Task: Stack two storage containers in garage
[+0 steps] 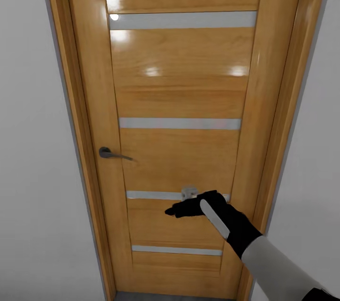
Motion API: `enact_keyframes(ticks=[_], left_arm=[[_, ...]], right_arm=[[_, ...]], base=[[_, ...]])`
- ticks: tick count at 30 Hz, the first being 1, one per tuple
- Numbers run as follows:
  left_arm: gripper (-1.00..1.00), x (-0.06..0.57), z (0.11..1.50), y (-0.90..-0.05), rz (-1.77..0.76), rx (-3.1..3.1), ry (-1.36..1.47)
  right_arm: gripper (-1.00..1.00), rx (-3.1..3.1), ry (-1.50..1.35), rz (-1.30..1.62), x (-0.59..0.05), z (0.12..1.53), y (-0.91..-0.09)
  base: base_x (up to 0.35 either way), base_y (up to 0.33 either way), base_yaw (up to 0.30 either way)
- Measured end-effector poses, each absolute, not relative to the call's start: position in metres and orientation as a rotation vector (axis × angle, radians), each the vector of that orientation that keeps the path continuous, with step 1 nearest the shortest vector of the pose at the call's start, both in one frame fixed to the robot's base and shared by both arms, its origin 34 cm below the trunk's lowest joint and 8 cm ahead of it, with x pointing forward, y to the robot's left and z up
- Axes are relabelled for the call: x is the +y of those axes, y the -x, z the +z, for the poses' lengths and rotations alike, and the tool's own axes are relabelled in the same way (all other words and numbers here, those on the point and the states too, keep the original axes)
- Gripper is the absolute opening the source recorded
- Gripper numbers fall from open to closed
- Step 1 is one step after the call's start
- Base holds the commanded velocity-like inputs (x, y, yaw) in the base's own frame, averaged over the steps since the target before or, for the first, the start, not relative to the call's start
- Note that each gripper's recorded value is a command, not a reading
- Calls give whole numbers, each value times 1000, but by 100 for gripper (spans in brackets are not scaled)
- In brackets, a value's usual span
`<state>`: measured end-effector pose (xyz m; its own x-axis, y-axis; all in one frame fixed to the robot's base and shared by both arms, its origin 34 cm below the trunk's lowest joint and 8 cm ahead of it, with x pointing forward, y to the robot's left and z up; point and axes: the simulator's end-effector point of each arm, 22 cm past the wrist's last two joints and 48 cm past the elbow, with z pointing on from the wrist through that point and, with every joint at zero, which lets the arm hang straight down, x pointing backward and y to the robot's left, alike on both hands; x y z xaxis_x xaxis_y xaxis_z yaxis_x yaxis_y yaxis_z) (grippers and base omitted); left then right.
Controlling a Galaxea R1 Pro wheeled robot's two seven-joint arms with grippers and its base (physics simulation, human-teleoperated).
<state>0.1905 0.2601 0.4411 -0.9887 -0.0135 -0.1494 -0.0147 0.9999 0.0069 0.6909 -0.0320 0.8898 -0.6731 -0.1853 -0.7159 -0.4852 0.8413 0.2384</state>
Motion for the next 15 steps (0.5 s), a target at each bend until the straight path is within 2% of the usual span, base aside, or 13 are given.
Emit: enact_keyframes(ticks=[15], left_arm=[[100,260,441,-191,12,2990,21]], right_arm=[[100,2106,469,337,0,989,-707]], base=[[0,0,0]])
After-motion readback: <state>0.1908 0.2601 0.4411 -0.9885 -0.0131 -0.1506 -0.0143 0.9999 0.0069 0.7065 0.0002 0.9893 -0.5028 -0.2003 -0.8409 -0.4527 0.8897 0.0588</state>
